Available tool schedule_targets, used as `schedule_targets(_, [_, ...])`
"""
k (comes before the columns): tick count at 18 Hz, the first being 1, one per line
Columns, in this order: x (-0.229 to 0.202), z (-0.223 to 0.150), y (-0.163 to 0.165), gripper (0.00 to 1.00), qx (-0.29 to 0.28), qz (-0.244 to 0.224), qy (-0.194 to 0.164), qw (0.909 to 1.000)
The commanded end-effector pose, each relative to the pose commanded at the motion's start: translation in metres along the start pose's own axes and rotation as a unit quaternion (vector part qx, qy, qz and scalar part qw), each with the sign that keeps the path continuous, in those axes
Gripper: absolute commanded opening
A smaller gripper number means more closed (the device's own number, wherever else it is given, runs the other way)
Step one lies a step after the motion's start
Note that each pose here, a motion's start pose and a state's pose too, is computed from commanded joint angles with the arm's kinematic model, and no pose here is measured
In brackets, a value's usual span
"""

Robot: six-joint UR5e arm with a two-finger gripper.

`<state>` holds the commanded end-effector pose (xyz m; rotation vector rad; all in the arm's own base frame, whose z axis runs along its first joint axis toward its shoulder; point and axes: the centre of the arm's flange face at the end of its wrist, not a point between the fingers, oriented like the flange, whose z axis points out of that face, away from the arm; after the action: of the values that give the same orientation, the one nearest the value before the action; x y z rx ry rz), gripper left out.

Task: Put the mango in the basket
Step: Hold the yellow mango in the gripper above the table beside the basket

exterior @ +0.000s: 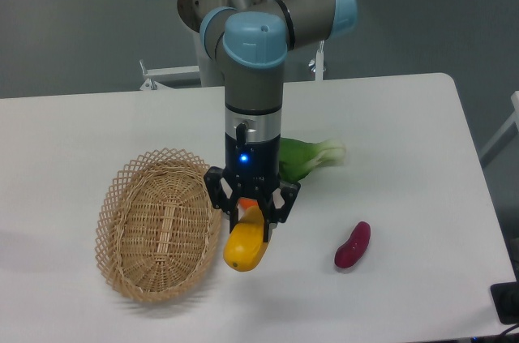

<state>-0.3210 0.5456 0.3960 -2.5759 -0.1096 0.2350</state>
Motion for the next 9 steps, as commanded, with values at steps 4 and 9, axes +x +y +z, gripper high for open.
schedule_targets(4, [0.0018, 0.0, 0.0073, 0.33, -0.005, -0.001, 0.002, 1.0])
schedule_targets(9, [0.009, -0.0052, 0.0083, 0.33, -0.006, -0.007, 0.001, 1.0])
